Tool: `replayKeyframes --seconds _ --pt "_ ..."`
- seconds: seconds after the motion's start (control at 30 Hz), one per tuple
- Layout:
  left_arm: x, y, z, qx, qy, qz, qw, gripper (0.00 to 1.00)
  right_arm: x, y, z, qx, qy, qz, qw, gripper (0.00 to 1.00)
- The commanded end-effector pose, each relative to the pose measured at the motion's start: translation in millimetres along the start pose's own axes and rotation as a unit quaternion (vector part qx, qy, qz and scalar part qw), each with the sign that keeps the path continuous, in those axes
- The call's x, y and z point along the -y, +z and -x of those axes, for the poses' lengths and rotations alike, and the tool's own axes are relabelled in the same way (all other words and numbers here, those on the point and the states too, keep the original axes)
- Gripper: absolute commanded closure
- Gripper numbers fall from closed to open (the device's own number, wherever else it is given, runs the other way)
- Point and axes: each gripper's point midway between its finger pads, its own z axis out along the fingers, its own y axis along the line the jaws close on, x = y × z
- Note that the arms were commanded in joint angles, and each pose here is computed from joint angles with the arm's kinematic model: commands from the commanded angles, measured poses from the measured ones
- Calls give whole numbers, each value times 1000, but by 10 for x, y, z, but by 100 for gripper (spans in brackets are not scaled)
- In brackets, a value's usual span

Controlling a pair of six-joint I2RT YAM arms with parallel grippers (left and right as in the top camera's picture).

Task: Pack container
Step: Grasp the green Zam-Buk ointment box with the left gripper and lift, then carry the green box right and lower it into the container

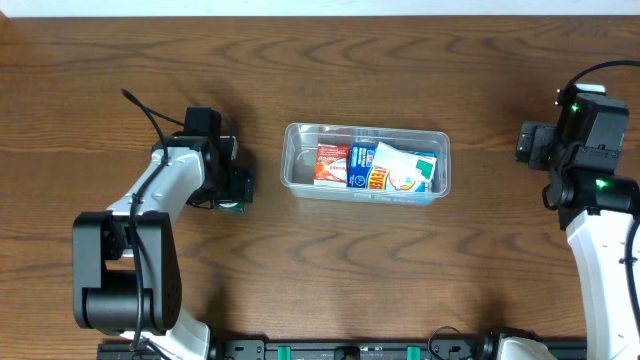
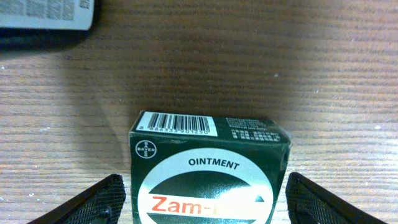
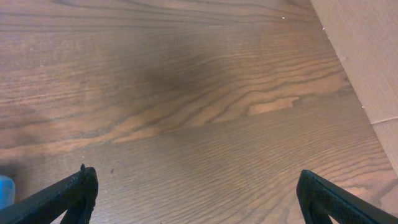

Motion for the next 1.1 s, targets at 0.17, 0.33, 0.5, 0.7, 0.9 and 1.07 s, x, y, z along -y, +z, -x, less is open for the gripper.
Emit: replayKeyframes --seconds 0.17,0.33,0.5,0.7,0.9,1.07 --pt "-17 61 -67 -13 11 -1 1000 18 47 -20 16 3 9 -8 1000 1" --pt "-17 61 -69 -13 11 -1 1000 44 48 -19 16 3 9 -8 1000 1" --pt "-16 61 -68 -13 5 -1 1000 52 47 -20 16 3 9 -8 1000 1" --pt "39 47 -52 -10 1 -15 1000 52 47 -20 16 3 9 -8 1000 1" --pt "450 -312 252 39 -5 -128 991 51 48 -19 16 3 9 -8 1000 1" --pt "733 -843 536 105 5 -205 973 51 47 -20 16 3 9 -8 1000 1"
